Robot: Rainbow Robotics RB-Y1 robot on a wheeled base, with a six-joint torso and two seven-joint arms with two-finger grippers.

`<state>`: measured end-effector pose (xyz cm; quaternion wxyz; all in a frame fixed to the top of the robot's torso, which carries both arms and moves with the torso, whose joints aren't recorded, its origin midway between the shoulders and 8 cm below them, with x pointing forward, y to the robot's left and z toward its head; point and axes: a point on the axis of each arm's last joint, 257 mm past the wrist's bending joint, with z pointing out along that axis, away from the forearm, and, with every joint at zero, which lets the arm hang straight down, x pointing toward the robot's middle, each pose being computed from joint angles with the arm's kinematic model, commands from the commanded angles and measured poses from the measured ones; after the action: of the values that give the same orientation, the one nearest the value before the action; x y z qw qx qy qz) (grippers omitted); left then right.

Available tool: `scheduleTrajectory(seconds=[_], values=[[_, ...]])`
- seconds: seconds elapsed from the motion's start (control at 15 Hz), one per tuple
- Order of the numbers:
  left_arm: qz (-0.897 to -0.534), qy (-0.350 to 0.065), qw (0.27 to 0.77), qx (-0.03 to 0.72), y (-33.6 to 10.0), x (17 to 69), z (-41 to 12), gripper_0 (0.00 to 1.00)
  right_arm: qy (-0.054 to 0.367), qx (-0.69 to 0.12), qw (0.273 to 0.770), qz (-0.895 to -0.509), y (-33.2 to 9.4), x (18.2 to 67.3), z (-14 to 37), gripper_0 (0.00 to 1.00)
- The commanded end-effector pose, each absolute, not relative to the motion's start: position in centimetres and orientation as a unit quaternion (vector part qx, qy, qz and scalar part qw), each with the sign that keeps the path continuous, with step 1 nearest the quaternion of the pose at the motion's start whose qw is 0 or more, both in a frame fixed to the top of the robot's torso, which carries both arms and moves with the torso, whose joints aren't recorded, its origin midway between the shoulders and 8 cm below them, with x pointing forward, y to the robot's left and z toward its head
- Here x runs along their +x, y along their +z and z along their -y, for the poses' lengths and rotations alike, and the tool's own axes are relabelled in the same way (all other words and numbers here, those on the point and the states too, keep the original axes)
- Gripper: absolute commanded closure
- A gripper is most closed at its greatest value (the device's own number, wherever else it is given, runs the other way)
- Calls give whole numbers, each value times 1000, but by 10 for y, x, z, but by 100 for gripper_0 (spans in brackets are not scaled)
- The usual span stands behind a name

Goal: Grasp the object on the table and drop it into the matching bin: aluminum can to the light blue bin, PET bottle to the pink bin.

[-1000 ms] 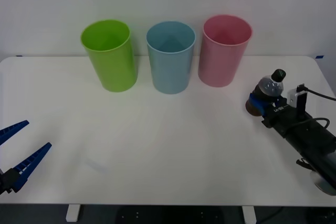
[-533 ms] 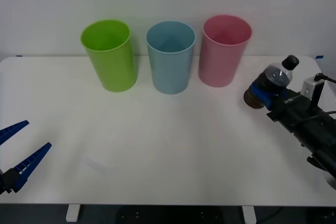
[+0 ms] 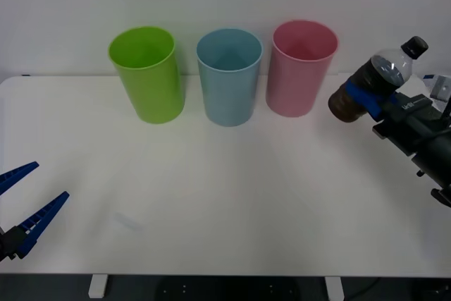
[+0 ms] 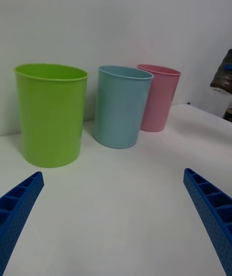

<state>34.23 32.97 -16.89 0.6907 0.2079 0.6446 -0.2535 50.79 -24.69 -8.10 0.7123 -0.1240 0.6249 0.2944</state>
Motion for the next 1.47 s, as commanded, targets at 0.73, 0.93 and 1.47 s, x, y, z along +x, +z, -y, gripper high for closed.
scheduleTrajectory(seconds=[0.73, 0.93, 1.47], values=[[-645, -253, 691, 208, -169, 342, -330, 0, 277, -199, 721, -603, 12, 529, 243, 100], [-645, -253, 691, 208, -169, 342, -330, 0, 270, -208, 713, -612, 17, 553, 242, 100], [-645, -253, 691, 208, -169, 342, -330, 0, 236, -207, 710, -630, 30, 631, 236, 100]])
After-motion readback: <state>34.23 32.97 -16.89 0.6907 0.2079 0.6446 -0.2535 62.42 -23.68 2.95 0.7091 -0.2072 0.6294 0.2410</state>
